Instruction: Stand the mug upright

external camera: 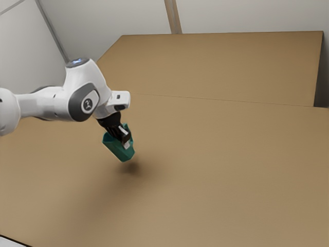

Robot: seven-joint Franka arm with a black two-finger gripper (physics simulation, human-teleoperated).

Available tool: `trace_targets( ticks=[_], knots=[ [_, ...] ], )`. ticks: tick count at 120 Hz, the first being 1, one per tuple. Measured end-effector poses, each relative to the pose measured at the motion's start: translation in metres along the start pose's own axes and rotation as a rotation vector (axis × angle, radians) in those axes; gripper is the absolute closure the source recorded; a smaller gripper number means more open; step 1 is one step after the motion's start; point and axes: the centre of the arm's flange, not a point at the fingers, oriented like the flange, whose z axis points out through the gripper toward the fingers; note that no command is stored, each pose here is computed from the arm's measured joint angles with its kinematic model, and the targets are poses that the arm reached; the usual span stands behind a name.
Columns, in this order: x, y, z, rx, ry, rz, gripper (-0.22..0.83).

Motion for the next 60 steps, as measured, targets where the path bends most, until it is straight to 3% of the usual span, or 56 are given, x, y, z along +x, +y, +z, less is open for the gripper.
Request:
trace_targets(
  ticks=[60],
  knots=[
    [-0.003,0.003,0.024,0.081,0.006,-0.110,0.75]
  ],
)
